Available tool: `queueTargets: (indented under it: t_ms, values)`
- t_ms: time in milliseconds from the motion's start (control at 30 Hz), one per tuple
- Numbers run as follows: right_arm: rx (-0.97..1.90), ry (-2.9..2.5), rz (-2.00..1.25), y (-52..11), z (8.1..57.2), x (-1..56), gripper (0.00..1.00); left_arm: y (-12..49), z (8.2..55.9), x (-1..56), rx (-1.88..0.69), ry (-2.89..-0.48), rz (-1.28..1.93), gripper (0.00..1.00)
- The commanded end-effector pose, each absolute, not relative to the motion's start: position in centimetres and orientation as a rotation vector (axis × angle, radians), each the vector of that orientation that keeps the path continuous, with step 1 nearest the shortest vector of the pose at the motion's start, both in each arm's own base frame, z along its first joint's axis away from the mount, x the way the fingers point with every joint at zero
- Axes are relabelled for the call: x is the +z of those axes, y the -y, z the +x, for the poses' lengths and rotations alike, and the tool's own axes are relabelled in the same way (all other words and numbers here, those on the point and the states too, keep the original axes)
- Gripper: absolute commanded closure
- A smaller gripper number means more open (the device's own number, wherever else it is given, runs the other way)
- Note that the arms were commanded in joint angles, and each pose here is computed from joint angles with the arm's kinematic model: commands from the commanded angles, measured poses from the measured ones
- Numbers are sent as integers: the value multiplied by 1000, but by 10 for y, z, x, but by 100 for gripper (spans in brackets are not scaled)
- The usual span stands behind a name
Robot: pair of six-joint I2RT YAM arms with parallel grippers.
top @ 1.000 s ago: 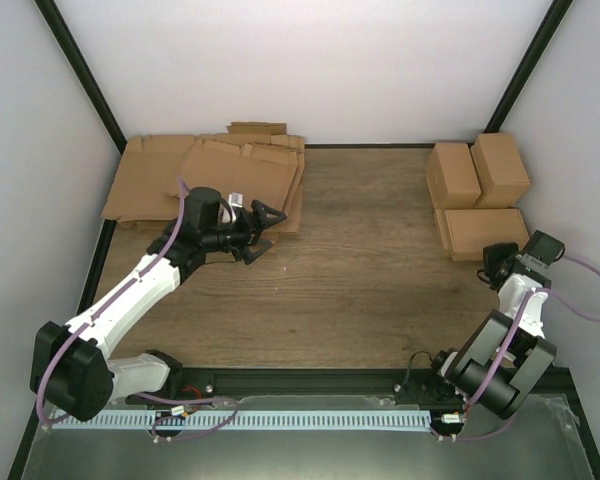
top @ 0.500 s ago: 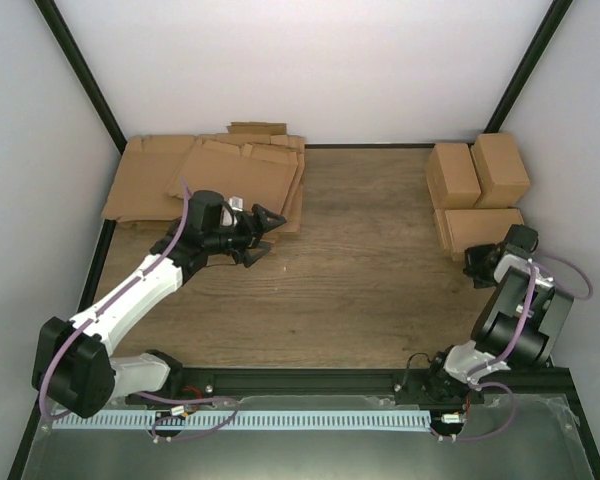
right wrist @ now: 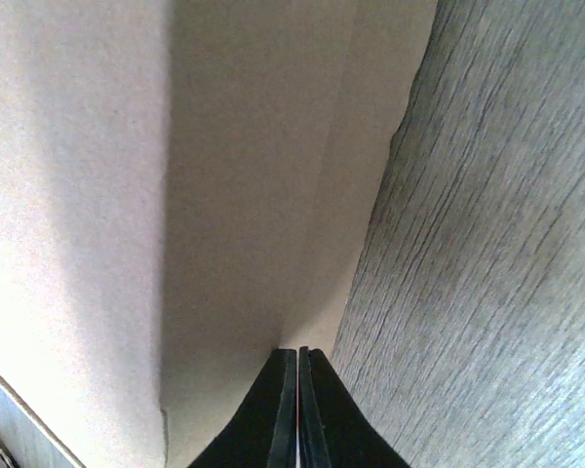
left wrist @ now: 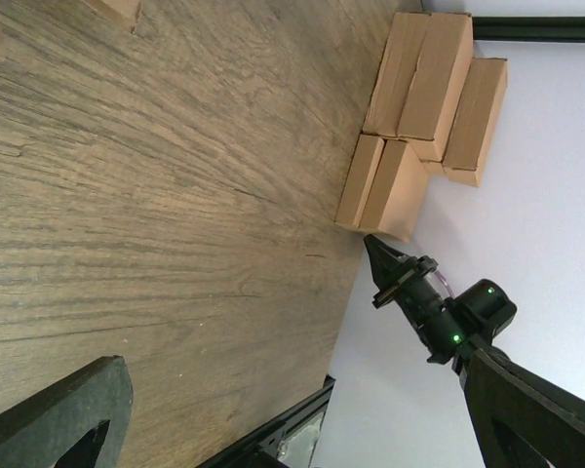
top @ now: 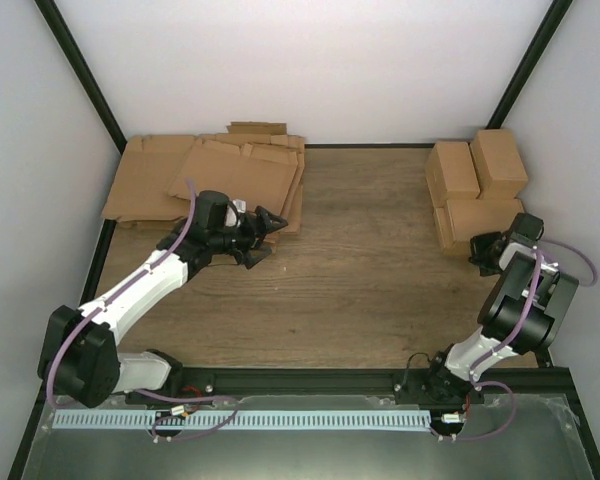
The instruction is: Fold the paper box
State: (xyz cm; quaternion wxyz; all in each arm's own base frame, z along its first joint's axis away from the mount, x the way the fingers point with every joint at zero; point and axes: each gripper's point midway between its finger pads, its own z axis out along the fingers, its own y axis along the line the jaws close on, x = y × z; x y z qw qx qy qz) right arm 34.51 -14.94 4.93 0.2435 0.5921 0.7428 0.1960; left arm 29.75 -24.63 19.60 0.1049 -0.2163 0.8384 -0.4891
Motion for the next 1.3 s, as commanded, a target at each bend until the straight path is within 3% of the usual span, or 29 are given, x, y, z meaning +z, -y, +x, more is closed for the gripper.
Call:
queueTargets:
  t_ms: [0, 167, 233, 567, 767, 900, 1167, 1267]
  values:
    - [542, -2013, 1553, 153, 358, 65, 94, 248, 305, 204, -1449, -2440, -600, 4]
    - [547, -1990, 1543, 149, 352, 75, 70, 246, 305, 205, -1438, -2440, -606, 4]
    - [539, -1977, 1535, 147, 347, 81, 64, 244, 304, 203, -1417, -2441, -608, 4]
    - [506, -2006, 1431, 118, 319, 105, 59, 237, 293, 196, -1347, -2470, -608, 4]
    - [489, -2078, 1004, 66, 335, 150, 70, 225, 291, 200, -1261, -2448, -613, 4]
    - [503, -2138, 667, 21, 355, 179, 99, 214, 289, 205, -1184, -2432, -588, 4]
    - [515, -2256, 242, -56, 366, 179, 99, 201, 282, 217, -1047, -2391, -362, 3]
    - [576, -2220, 104, -86, 357, 181, 93, 194, 279, 221, -985, -2365, -258, 0]
